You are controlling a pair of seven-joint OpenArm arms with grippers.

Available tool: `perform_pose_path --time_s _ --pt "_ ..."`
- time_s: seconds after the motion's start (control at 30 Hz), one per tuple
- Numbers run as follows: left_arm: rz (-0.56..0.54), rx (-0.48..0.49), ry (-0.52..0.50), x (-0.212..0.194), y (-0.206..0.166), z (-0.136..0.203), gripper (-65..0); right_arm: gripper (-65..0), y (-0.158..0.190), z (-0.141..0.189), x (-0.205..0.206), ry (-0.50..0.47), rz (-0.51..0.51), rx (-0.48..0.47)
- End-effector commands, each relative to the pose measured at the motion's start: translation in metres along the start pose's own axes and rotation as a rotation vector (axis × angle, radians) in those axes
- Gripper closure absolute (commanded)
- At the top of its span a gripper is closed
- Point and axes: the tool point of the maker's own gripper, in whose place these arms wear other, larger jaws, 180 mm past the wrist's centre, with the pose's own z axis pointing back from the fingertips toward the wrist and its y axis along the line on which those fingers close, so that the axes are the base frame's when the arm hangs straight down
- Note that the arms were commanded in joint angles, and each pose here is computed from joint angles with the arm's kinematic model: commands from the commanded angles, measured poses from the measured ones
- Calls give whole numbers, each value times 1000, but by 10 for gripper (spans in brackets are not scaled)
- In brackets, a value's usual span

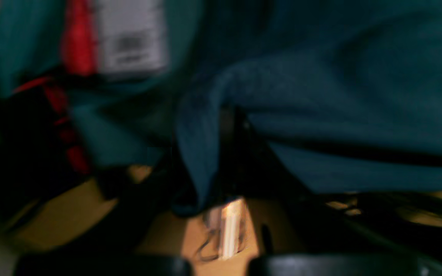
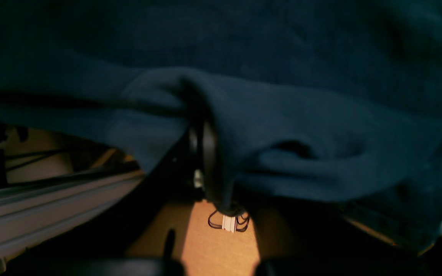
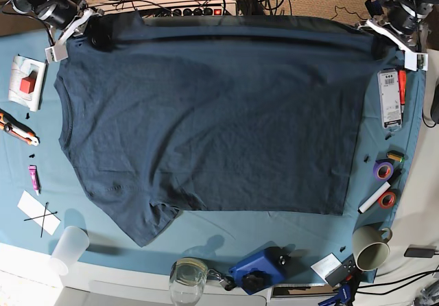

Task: Fold the T-shirt properly
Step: 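Lift the gripped shirt edge up with both grippers, then carry the edge across the shirt body and lower it down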

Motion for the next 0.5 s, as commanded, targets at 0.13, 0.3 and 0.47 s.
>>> perform_pose_path --time_s 0.13,0.3,0.47 --pt "-4 -39 -45 10 -13 -3 0 0 -4 7 10 -26 16 -17" --pt "-2 -63 -69 13 -21 -7 0 0 -15 17 17 -81 -4 -62" --pt "-65 -63 -73 16 -31 -28 0 0 -23 14 30 -90 32 -101"
